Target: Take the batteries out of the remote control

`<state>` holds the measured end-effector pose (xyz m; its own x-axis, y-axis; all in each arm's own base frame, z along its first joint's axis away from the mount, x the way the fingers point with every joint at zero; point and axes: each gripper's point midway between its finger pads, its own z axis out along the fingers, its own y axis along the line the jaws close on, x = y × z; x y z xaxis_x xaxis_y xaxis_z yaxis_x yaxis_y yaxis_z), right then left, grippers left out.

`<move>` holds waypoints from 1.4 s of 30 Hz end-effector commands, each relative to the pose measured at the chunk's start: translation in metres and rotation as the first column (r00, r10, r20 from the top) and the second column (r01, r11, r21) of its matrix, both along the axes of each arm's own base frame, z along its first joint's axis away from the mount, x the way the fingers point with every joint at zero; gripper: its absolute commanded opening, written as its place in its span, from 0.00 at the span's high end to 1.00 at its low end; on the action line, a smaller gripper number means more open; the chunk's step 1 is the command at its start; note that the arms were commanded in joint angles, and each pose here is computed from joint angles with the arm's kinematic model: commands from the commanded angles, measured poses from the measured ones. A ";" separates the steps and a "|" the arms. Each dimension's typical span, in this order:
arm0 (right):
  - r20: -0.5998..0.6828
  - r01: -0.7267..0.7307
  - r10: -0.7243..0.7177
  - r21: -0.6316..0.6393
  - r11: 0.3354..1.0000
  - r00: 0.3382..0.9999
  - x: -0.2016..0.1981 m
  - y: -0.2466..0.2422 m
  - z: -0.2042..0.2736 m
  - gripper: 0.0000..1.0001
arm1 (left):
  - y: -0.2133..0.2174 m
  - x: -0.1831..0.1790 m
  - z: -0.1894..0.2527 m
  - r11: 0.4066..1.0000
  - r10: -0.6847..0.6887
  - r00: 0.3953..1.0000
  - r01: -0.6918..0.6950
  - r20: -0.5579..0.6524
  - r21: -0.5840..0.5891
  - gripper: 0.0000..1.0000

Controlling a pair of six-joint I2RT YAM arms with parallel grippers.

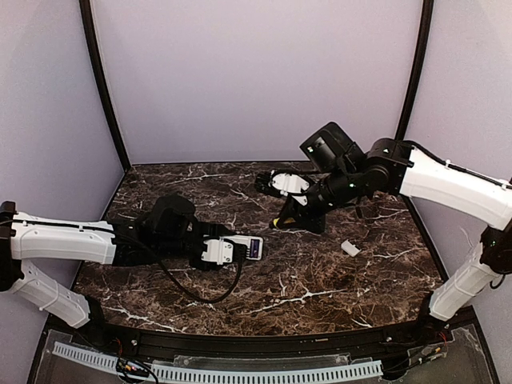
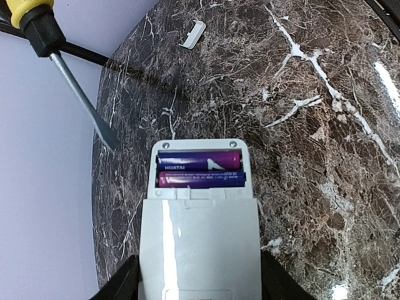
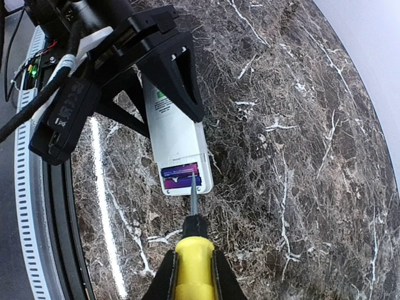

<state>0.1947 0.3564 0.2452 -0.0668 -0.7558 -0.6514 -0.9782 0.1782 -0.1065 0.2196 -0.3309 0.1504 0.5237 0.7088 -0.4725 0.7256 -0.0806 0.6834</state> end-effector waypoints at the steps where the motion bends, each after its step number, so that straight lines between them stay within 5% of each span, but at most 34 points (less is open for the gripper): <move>1: 0.055 0.015 -0.015 0.006 1.000 0.998 0.008 0.012 0.006 1.00 | 0.002 0.002 0.017 0.999 0.018 0.998 -0.016 0.063 -0.034 1.00; 42: 0.049 0.036 -0.035 -0.029 0.999 0.998 0.013 0.024 -0.015 1.00 | 0.001 -0.002 0.018 0.999 0.018 0.999 -0.016 0.051 -0.043 1.00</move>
<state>0.2035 0.3721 0.2272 -0.0649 -0.7862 -0.6145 -0.9710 0.1916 -0.1427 0.2208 -0.3295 0.1547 0.5247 0.7217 -0.4515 0.7030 -0.0682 0.7079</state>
